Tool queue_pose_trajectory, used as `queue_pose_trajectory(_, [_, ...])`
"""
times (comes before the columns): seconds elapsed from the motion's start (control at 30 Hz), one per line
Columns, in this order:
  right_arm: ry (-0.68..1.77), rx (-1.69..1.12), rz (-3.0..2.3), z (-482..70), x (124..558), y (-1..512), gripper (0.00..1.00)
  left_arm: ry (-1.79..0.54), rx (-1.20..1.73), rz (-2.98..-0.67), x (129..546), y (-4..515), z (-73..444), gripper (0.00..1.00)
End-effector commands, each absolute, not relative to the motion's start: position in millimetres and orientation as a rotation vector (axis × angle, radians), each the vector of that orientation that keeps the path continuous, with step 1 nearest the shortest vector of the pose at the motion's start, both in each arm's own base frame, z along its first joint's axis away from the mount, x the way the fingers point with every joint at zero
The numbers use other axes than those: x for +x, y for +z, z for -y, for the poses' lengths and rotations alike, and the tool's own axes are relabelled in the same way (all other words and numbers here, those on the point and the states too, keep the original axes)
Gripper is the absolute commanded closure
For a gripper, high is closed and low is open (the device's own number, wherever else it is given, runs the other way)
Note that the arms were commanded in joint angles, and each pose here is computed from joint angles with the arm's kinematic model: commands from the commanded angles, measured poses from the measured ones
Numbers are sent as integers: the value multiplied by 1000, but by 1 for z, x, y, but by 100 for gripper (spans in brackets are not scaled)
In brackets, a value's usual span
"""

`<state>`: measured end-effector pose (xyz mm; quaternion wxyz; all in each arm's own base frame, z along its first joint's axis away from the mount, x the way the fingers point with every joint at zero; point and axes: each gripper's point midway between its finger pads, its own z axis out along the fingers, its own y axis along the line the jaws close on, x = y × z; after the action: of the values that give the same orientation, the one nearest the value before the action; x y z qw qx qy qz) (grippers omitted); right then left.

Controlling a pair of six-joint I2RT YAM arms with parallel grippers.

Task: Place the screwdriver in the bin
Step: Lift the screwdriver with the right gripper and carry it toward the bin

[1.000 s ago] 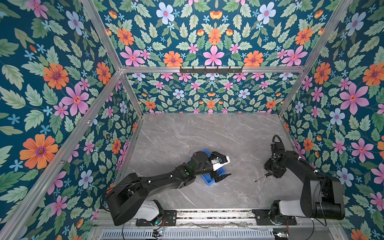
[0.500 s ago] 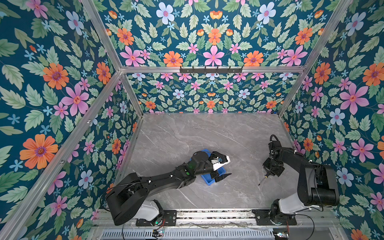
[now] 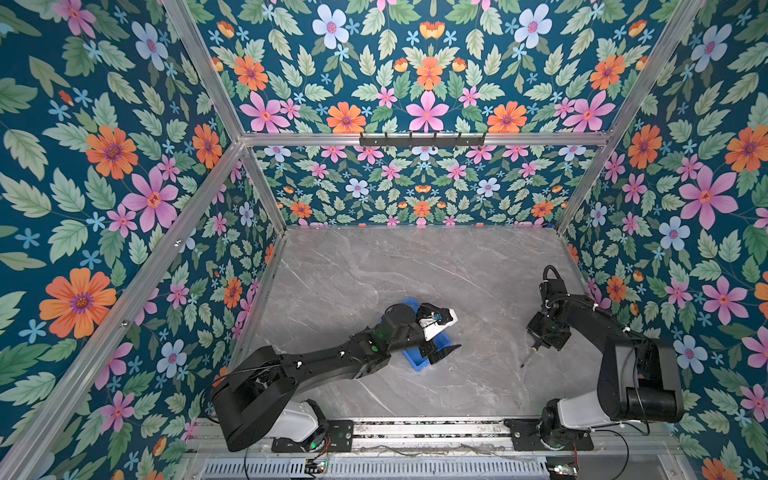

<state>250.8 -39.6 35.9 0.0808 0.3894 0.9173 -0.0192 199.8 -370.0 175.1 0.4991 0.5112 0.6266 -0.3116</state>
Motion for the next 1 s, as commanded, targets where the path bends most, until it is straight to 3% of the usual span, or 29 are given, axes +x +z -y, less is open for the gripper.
queue_pose_trajectory(0.0, [-57, 1120, -2736, 40, 252, 46, 100, -764, 1178, -1469, 203, 193, 371, 0])
queue_pose_trajectory(0.53, [127, 759, -2575, 6, 286, 113, 100, -688, 1225, -1462, 196, 195, 344, 0])
queue_pose_trajectory(0.97, [209, 481, -2569, -67, 312, 147, 100, -631, 1287, -1568, 196, 187, 299, 0])
